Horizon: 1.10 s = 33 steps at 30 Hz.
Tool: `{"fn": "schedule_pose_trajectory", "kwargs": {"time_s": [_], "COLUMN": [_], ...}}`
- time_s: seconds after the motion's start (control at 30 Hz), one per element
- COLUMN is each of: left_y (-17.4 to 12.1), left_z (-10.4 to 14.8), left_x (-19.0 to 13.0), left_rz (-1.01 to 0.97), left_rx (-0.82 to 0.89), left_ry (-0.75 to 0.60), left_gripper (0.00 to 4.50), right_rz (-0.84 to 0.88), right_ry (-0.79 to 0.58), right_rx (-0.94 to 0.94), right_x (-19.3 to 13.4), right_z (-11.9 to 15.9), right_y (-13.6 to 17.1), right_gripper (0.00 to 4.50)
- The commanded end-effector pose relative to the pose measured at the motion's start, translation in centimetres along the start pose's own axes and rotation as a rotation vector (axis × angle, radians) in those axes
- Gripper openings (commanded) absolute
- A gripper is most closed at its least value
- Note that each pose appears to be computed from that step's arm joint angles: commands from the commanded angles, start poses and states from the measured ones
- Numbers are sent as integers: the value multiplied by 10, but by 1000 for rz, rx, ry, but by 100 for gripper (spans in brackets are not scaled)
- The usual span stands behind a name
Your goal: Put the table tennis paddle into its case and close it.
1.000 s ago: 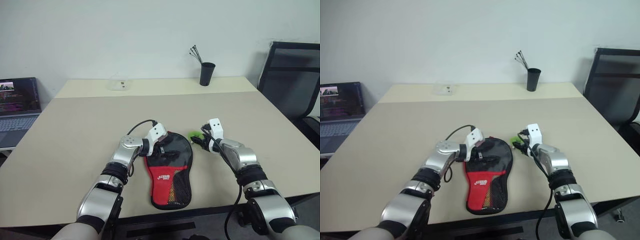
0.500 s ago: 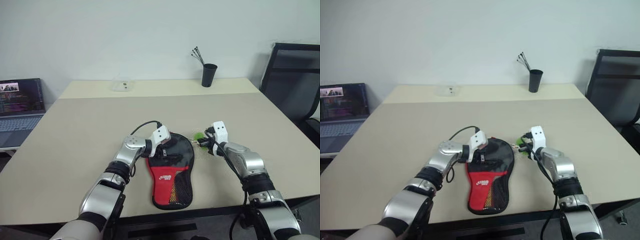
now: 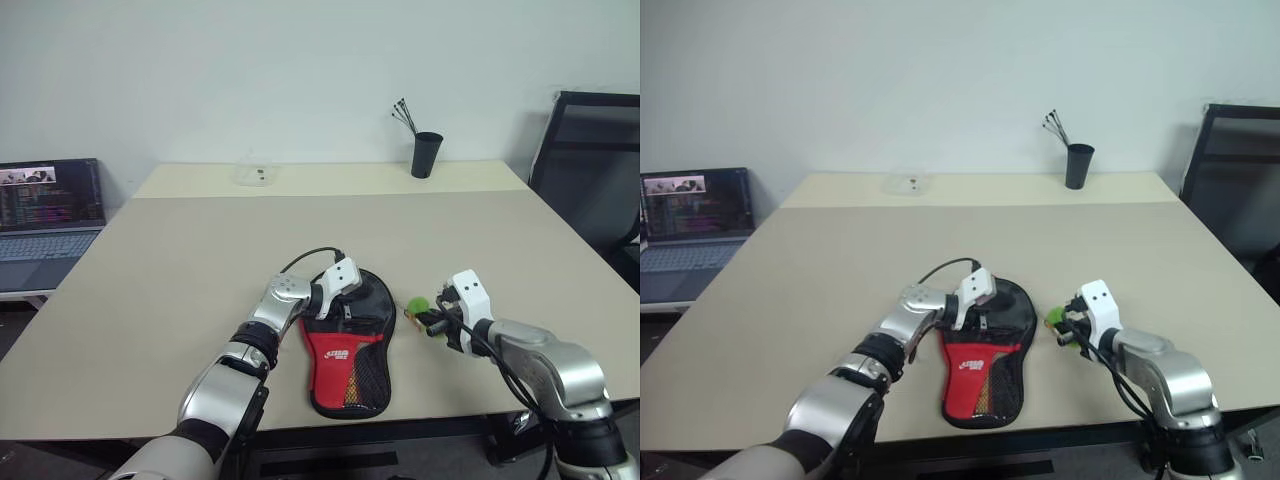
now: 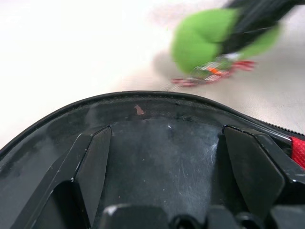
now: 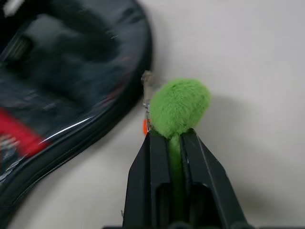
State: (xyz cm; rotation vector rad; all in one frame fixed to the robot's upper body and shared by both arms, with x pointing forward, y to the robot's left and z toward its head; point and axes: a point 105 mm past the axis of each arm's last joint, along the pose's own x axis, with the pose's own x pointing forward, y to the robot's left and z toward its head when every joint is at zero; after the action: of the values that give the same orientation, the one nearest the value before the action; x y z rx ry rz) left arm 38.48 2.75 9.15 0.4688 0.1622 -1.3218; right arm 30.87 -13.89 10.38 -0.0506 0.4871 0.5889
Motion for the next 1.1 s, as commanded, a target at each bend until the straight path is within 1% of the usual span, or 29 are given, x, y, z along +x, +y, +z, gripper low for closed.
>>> {"fn": "schedule_pose_trajectory", "kwargs": {"time_s": [0.03,0.33,0.5,0.67,0.9,1.1], "left_y": [-19,-22,-24,-25,-24,-22], "left_z": [-25,-26,-25,-25,-24,-25], "left_x": [11,16,20,22,22,20], "left_rz": [-69,-85,-89,-94,-89,-74], "left_rx": [-26,-16,-12,-8,0,4], "left_ry": [107,120,122,123,130,133], "left_gripper": [407,407,407,407,407,407], "right_rz": [93,197,356,495,598,671], "right_ry": [7,96,152,169,205,181], "right_rx": [-13,-4,-3,31,67,59], "right_x": [-20,-43,-64,-75,-80,-80], "right_z": [0,-19,-33,-42,-56,-53], "right_y": [22,43,71,98,121,143], "right_gripper": [2,2,2,2,2,2]}}
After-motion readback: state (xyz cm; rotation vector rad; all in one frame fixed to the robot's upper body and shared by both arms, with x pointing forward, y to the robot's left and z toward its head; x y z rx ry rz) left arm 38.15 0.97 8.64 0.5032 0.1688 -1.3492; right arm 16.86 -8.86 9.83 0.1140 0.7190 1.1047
